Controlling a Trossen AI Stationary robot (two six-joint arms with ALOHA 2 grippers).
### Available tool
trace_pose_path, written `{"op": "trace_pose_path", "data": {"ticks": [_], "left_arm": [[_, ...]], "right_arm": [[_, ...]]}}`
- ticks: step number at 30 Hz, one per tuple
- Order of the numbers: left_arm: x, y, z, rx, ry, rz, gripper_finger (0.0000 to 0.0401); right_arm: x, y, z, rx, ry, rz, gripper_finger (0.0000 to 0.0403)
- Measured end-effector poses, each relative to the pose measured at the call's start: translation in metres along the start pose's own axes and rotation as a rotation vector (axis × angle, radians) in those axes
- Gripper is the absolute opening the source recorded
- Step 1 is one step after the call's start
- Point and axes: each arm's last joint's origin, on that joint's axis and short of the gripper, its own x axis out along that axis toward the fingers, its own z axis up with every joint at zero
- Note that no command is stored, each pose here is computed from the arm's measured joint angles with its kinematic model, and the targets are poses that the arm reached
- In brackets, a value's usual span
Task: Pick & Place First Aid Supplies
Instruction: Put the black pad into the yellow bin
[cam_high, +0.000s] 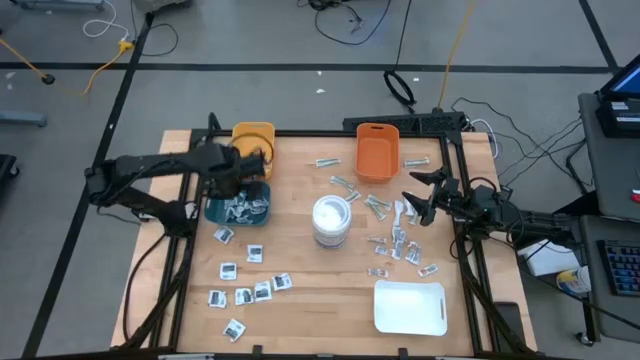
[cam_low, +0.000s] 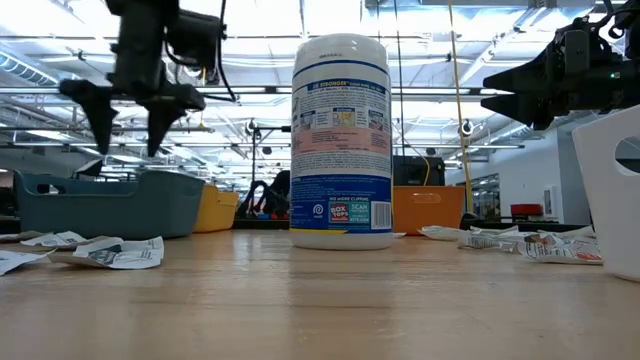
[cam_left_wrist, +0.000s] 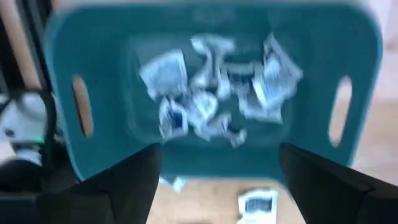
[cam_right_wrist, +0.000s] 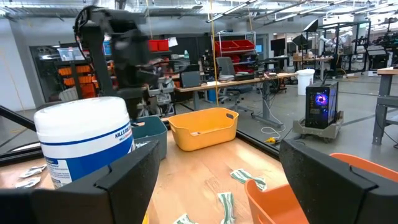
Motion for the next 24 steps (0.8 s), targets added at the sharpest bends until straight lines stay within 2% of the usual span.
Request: {"op": "trace_pose_path", "data": {"ticks": [14,19,24], "left_arm": [[-0.006,0.011,-0.099,-0.021,-0.027,0.100,0.0333],[-0.005,0.016,-0.122,-0.033,-0.028,0.103,0.0333],[0.019,0.022,-0.134,-0.035,-0.016,0.121,0.0333]], "right_arm": [[0.000,0.000,0.000,0.000,0.000,0.000,0.0324],[0.000,0.000,0.000,0.000,0.000,0.000,0.0325],[0.000,0.000,0.000,0.000,0.000,0.000,0.0321]]}}
